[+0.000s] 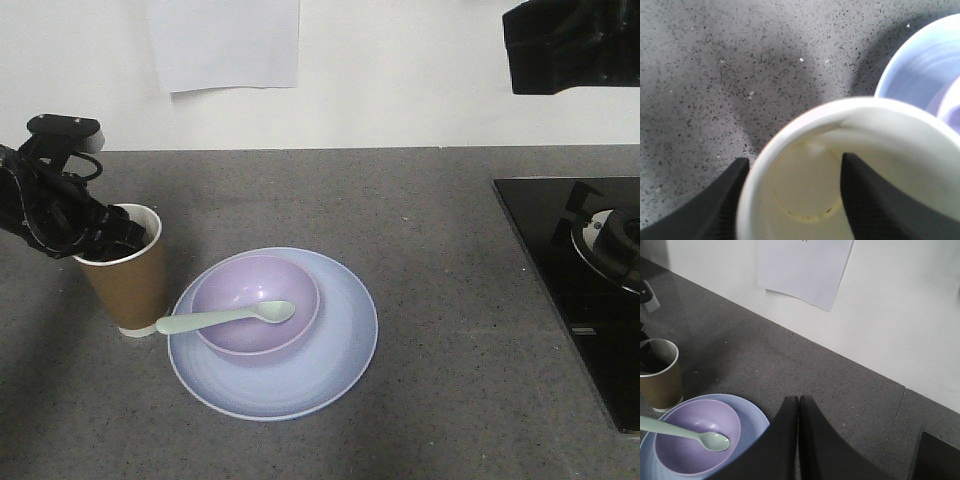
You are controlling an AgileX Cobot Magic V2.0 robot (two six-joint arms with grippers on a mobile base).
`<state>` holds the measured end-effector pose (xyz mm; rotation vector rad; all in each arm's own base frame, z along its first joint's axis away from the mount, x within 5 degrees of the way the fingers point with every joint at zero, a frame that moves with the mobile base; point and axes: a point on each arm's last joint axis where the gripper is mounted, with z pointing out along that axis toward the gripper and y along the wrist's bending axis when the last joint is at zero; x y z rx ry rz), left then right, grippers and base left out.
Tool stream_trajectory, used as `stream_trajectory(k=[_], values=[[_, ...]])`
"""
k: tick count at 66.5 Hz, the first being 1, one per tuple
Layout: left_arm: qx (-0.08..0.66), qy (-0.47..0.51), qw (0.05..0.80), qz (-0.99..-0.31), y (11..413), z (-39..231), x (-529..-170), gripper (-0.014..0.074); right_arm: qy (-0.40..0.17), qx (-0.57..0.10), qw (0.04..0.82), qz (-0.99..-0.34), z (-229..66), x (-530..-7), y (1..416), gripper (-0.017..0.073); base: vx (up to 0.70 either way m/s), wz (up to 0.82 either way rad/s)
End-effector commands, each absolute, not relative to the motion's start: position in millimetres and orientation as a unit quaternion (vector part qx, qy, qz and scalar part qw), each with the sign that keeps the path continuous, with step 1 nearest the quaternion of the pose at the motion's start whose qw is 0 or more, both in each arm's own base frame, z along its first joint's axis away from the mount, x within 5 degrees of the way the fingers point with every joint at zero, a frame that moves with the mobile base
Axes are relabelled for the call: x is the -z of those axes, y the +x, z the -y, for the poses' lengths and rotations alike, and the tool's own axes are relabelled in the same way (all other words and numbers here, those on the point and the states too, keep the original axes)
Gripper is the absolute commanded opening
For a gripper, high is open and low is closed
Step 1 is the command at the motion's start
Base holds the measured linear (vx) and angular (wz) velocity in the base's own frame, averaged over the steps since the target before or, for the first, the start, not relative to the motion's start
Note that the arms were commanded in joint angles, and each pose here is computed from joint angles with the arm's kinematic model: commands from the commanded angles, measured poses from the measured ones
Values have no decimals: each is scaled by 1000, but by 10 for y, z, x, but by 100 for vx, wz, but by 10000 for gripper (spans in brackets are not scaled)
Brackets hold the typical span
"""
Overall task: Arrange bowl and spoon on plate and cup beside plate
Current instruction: 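Open the left gripper and lift it off the cup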
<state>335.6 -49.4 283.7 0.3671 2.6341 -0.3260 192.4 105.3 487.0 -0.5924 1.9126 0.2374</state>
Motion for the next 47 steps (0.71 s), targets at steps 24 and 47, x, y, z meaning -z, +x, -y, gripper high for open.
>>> stream_trajectory(k=[24,47], values=[[121,154,323,-926,3233,523,-3635,423,-241,-100,575,-775,-1007,-5025,1879,-10,0,0],[108,132,469,-867,2979,473,-4497,315,-239,-102,584,-769,-1010,-5045,1885,-10,0,0]])
